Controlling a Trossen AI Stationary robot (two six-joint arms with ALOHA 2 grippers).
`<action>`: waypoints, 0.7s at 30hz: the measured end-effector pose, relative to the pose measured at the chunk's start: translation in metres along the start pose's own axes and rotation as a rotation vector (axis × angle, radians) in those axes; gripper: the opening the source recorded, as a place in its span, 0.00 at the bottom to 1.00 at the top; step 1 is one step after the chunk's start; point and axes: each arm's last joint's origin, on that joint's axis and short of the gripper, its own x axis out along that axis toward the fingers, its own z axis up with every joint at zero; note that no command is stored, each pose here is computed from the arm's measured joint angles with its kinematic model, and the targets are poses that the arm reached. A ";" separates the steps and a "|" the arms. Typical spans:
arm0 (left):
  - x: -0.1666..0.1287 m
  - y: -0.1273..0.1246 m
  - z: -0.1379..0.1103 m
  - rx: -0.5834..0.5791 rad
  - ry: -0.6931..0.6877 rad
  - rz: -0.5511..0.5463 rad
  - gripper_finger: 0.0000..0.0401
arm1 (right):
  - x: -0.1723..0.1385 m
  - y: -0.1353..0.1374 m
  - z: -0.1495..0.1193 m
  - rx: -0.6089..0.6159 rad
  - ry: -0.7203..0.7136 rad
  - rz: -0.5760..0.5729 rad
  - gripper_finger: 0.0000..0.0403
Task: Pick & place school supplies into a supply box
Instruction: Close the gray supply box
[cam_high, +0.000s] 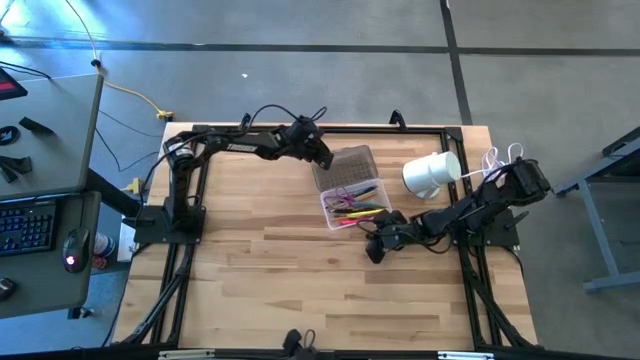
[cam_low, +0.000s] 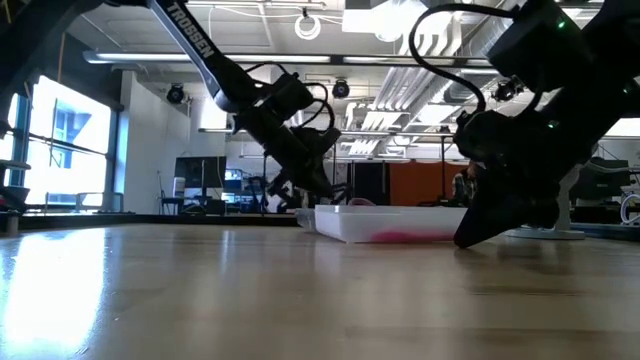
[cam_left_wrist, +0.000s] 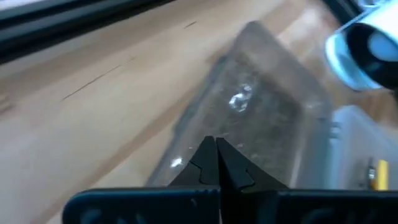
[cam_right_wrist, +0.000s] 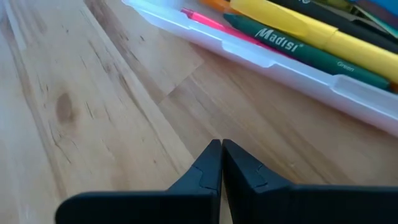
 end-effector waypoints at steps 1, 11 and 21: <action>0.000 -0.004 0.001 0.012 -0.005 -0.009 0.03 | 0.000 0.000 0.000 0.010 0.010 0.009 0.00; -0.003 -0.024 0.014 0.084 -0.070 0.154 0.06 | 0.000 0.001 -0.001 0.038 0.032 0.030 0.00; 0.000 0.007 0.006 0.030 0.006 0.406 0.04 | 0.000 0.002 -0.001 0.039 0.031 0.037 0.00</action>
